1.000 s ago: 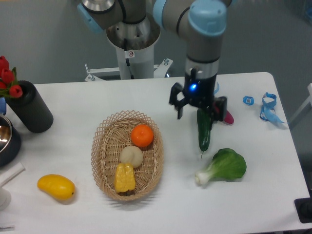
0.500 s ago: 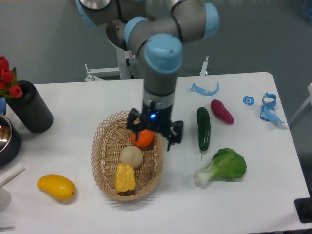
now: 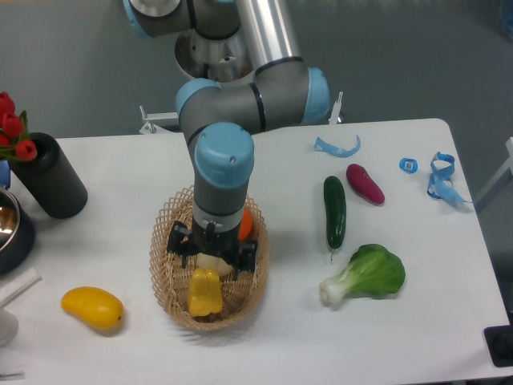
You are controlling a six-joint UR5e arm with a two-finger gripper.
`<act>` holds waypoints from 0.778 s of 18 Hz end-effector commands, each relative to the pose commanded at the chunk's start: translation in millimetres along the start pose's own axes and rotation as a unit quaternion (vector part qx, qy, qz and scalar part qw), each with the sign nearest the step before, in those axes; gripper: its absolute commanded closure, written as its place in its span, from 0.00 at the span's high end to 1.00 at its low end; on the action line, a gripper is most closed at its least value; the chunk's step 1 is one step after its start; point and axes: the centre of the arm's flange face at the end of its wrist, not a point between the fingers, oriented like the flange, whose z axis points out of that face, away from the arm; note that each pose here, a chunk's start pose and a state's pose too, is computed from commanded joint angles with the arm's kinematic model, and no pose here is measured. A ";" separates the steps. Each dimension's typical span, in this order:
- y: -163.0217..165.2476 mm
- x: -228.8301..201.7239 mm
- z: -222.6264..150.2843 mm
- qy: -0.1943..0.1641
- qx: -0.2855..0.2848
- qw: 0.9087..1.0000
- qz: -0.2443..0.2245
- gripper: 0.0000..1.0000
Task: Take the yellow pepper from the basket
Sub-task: 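Lower the gripper onto the yellow bell pepper in the basket, then close the gripper around the yellow bell pepper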
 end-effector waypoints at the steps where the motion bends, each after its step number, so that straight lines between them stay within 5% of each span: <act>1: 1.2 -0.7 5.2 0.001 -0.004 1.000 -0.002 1.00; 14: 2.3 -2.2 57.0 0.008 -0.030 0.999 -0.008 1.00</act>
